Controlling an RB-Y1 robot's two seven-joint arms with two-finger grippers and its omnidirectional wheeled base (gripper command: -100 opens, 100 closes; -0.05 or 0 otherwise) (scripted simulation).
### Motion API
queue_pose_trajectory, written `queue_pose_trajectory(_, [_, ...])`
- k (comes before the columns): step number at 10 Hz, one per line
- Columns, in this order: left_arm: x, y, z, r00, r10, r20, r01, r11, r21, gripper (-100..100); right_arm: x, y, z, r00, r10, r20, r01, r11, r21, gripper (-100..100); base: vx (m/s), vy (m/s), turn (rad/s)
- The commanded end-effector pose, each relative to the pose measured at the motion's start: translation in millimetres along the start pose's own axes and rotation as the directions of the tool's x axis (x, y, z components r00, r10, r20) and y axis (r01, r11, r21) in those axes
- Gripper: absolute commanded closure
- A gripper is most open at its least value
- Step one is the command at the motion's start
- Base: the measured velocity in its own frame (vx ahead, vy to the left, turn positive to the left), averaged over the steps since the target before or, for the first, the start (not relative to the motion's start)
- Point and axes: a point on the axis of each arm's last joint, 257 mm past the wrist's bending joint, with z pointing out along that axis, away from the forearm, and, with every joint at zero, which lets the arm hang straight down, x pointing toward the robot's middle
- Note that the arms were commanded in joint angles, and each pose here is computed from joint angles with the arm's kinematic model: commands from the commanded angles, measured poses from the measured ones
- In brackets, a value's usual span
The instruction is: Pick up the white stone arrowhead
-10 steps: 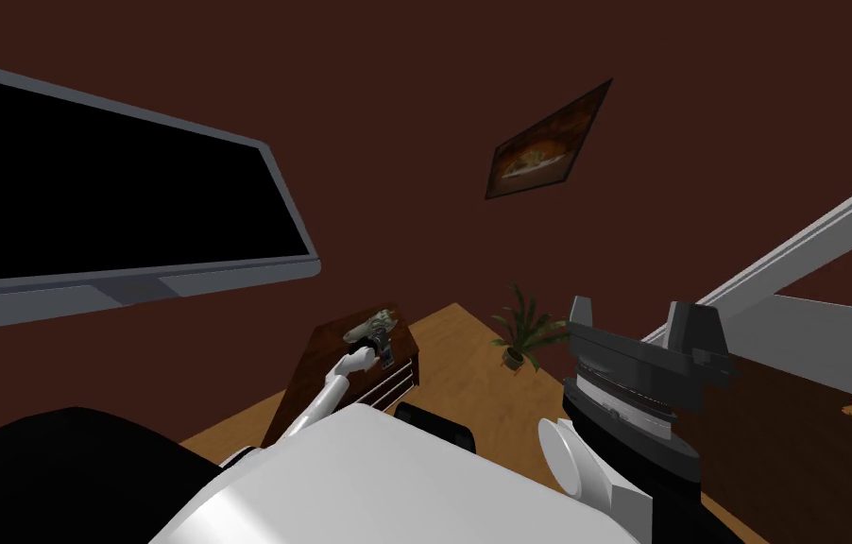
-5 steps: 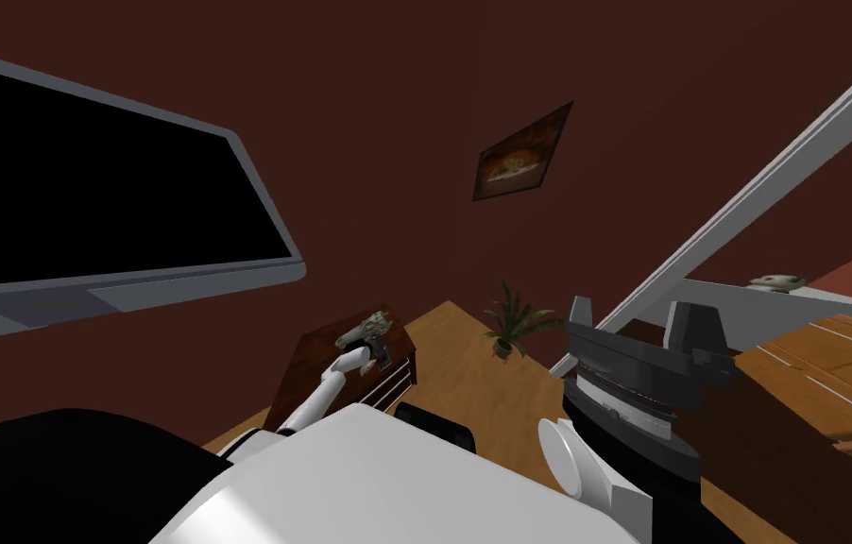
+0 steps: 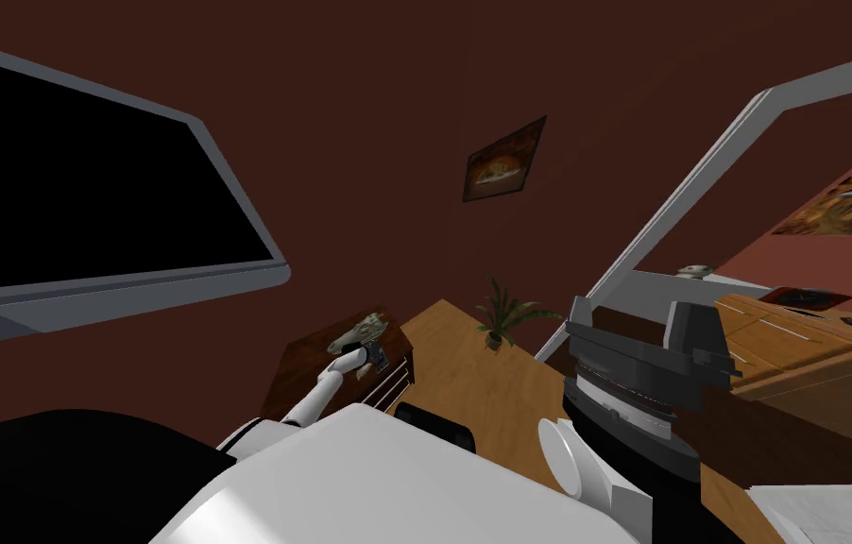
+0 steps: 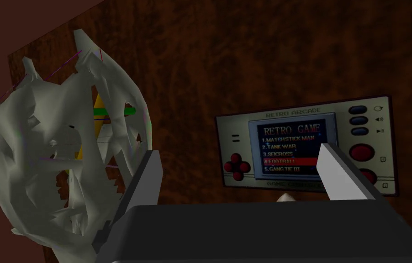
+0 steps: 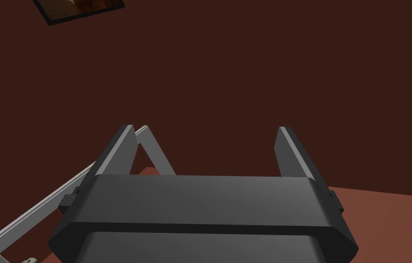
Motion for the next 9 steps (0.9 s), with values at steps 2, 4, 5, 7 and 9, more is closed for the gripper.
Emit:
queue_pose_trajectory(2, [-26.4,14.9,0.1,0.997,-0.055,0.048,0.058,0.996,-0.063,-100,0.0,0.0,0.0,1.000,0.000,0.000,0.000,1.000,0.000,0,-0.032,0.034,-0.138])
queue_pose_trajectory(4, [-52.1,24.9,-1.9,0.985,-0.135,0.104,0.147,0.981,-0.124,-100,0.0,0.0,0.0,1.000,0.000,0.000,0.000,1.000,0.000,0,-0.040,0.041,-0.245])
queue_pose_trajectory(5, [-59.5,34.0,-2.5,0.983,-0.140,0.121,0.157,0.977,-0.143,-100,0.0,0.0,0.0,1.000,0.000,0.000,0.000,1.000,0.000,0,-0.032,0.043,-0.104])
queue_pose_trajectory(7, [-85.0,48.3,-8.6,0.960,-0.211,0.186,0.247,0.949,-0.197,-100,0.0,0.0,0.0,1.000,0.000,0.000,0.000,1.000,0.000,0,-0.030,0.050,-0.203])
queue_pose_trajectory(9, [-98.4,57.4,-12.9,0.944,-0.242,0.222,0.291,0.931,-0.221,-100,0.0,0.0,0.0,1.000,0.000,0.000,0.000,1.000,0.000,0,-0.033,0.060,-0.166])
